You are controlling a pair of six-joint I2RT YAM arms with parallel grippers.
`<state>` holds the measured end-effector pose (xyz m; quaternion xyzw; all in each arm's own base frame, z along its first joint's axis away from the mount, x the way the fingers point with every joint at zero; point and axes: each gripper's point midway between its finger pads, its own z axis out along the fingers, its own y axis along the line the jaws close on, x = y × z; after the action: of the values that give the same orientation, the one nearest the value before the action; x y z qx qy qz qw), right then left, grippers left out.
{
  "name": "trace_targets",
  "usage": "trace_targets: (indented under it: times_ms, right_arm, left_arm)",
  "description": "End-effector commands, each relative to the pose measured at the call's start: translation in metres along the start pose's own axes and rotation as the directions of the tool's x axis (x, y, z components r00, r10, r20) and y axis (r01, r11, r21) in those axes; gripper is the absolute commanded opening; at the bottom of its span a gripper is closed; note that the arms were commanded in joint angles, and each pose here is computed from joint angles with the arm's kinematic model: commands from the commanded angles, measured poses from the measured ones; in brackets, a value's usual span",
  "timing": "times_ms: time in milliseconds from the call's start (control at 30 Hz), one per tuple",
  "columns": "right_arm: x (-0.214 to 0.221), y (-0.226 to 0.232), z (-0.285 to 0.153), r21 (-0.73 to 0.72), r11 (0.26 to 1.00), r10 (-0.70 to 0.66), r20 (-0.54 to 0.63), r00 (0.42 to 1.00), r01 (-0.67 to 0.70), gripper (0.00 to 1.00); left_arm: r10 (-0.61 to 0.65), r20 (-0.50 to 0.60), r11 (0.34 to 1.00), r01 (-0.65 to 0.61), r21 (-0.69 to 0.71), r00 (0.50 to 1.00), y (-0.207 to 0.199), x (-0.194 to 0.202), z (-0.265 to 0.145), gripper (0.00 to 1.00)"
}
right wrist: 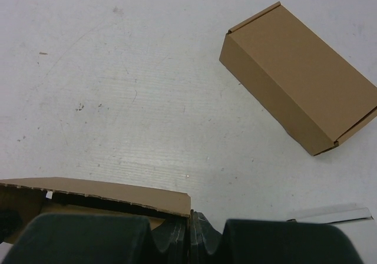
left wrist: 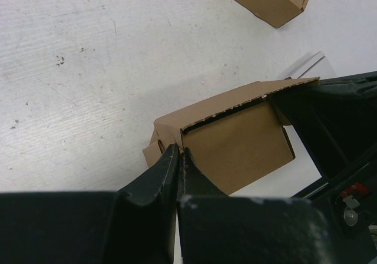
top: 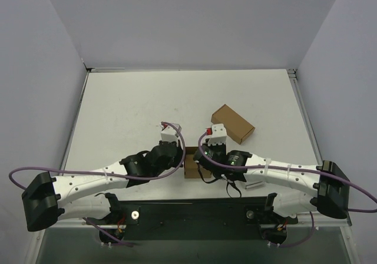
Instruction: Fold the paper box
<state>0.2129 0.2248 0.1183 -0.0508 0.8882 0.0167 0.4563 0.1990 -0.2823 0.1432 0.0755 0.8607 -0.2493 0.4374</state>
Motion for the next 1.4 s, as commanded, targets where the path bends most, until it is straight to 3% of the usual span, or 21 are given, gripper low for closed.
trace_targets:
  times_ms: [0, 567, 1367]
  right_arm:
    - [0.02, 0.023, -0.01, -0.1, 0.995, 0.009, -0.047, 0.999, -0.014, 0.0]
    - [0.028, 0.012, -0.016, -0.06, 0.998, -0.031, -0.004, 1.0, 0.031, 0.0]
    - [0.06, -0.01, -0.018, 0.005, 0.998, -0.063, 0.02, 0.998, 0.063, 0.0]
  left_arm:
    - [-0.053, -0.013, 0.985, 0.054, 0.165, 0.999, -0.038, 0.0, -0.01, 0.0]
    - [-0.039, -0.059, 0.992, 0.046, 0.114, 0.998, -0.009, 0.037, -0.017, 0.0]
    - [0.064, -0.11, 0.998, -0.062, 0.021, 0.992, 0.01, 0.086, -0.022, 0.0]
